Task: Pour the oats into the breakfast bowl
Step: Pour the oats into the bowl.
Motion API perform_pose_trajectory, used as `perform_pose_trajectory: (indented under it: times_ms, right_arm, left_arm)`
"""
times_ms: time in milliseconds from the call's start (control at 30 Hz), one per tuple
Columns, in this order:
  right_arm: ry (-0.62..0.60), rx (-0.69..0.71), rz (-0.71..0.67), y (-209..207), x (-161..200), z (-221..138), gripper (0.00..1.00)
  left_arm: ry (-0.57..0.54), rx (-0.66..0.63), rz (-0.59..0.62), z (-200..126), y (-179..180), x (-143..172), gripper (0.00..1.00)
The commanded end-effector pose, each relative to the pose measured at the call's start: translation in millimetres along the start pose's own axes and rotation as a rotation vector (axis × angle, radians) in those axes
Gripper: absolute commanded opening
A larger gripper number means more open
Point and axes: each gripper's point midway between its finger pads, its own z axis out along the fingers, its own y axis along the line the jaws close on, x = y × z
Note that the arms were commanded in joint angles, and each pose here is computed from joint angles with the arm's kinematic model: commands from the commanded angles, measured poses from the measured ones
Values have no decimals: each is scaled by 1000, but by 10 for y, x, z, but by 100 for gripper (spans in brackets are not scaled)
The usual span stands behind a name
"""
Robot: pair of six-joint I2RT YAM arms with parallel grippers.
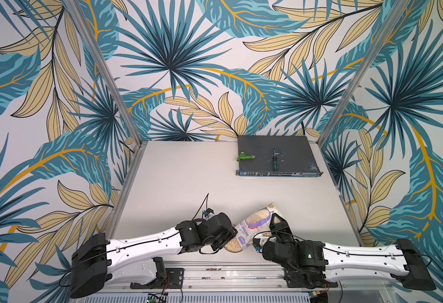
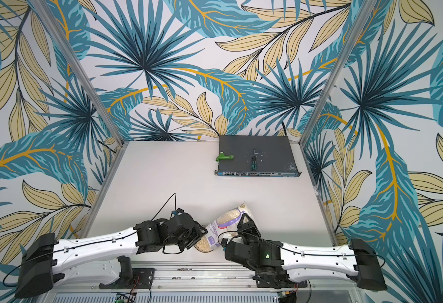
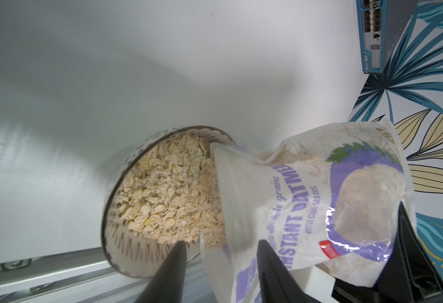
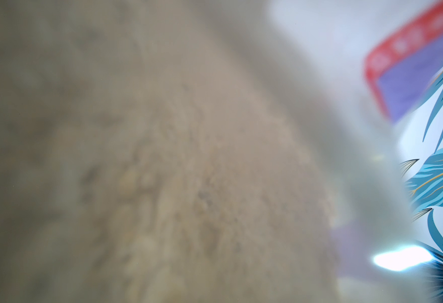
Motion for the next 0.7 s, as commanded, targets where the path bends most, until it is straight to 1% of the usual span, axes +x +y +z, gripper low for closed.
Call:
perform_pose_trajectory:
  times_ms: [0,367,667]
  right_arm:
    - [57,73,106,-241,109,-43,0]
    - [45,65,182,-200,71,-27,0]
    - [42,51,227,-144,50,-14,0]
  left_arm:
    - [-20,32,7,-71,-126,-19,48]
    - [-52,67,1,-105,-232,-72,48]
    - [-54,69,3,-5,-253,-69,48]
